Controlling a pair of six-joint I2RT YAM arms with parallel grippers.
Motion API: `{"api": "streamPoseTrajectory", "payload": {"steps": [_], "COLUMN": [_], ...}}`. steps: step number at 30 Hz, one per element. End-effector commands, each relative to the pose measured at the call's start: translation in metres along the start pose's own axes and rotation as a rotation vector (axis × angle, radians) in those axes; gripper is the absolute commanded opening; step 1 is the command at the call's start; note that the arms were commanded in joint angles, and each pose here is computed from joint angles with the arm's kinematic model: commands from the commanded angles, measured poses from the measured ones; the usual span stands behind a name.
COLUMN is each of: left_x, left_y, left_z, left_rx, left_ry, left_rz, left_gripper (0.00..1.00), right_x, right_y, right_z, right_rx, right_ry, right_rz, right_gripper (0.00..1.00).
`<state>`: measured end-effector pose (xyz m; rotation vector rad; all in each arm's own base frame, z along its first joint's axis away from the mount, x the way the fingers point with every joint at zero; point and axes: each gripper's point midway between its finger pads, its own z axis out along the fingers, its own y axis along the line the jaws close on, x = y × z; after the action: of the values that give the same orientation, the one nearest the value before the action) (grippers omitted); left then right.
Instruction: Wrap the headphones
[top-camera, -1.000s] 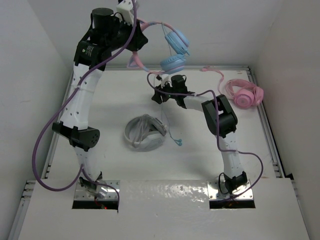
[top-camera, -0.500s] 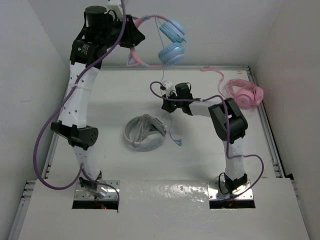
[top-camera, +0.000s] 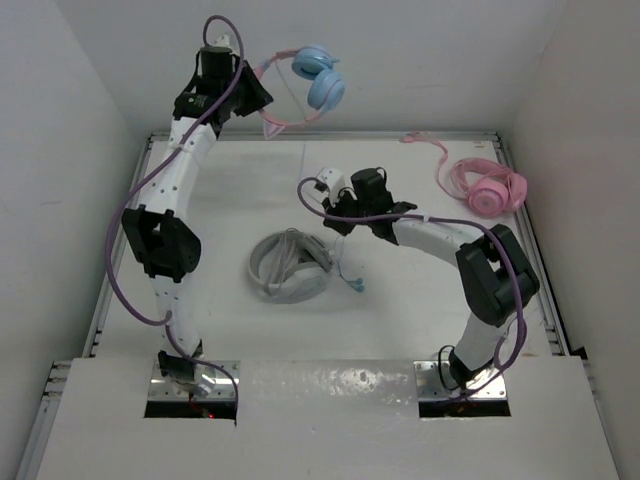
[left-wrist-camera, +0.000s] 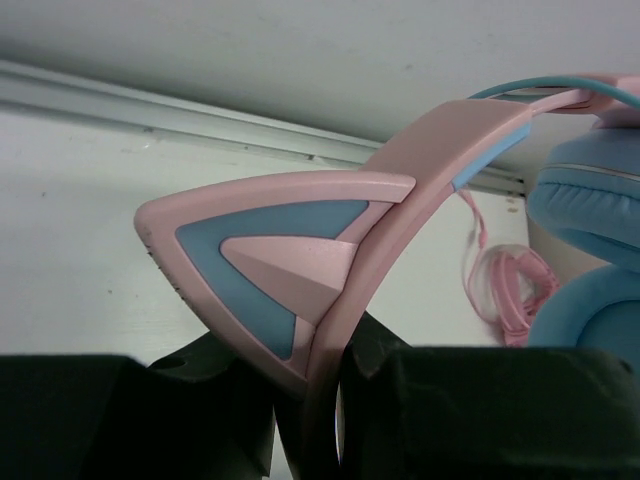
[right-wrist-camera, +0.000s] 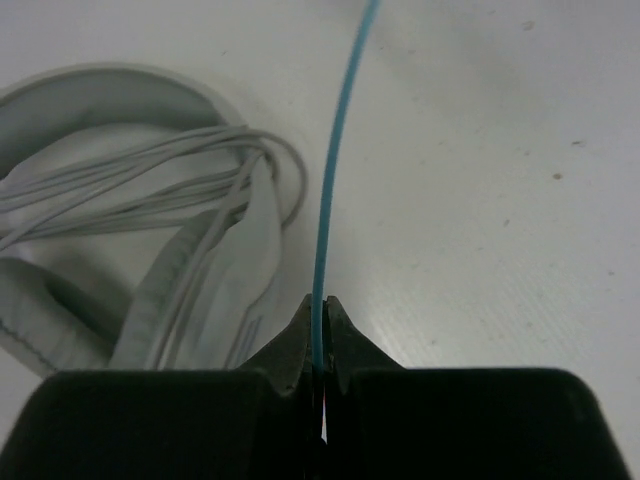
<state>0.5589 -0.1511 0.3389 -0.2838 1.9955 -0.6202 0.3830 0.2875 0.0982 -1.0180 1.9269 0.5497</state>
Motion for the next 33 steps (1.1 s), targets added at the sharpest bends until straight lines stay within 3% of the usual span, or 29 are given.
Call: {"api": "streamPoseTrajectory", "payload": {"steps": [1, 6, 9, 11, 16, 22, 28, 33], "left_x": [-0.057, -0.075, -0.080, -0.088, -0.094, -0.104, -0.110, -0.106], "left_y": [-0.027, -0.012, 0.012, 0.028, 0.049, 0.056, 0.026, 0.021], "left_z": [-0.019, -0.012, -0.005, -0.003, 0.002, 0.002, -0.014, -0.021], "left_rx": [0.065, 0.012, -0.091, -0.164, -0.256, -0.293, -0.172, -0.148], "left_ry": [-0.208, -0.287, -0.345, -0.406, -0.462, -0.506, -0.463, -0.433], "left_rz": [-0.071, -0.077, -0.053, 0.001, 0.053, 0.105, 0.140, 0.156], "left_gripper": [0.00, 0.00, 0.00, 0.00, 0.00, 0.00, 0.00, 0.00], "right_x": [0.004, 0.016, -0.004, -0.035, -0.063, -0.066, -0.042, -0.043], "right_y": [0.030, 0.079, 0.097, 0.102, 0.111, 0.100, 0.062, 0.059], "right_z": [-0.008, -0.016, -0.032, -0.053, -0.082, -0.099, -0.094, -0.088], "right_rx": [-0.063, -0.139, -0.145, -0.129, -0.116, -0.030, 0.128, 0.128], "right_ry": [0.048, 0.172, 0.148, 0.065, -0.044, -0.040, 0.036, 0.041], "right_rz": [-0.046, -0.176, -0.230, -0.260, -0.292, -0.323, -0.324, -0.281], "right_gripper": [0.00, 0.00, 0.00, 0.00, 0.00, 0.00, 0.00, 0.00]}}
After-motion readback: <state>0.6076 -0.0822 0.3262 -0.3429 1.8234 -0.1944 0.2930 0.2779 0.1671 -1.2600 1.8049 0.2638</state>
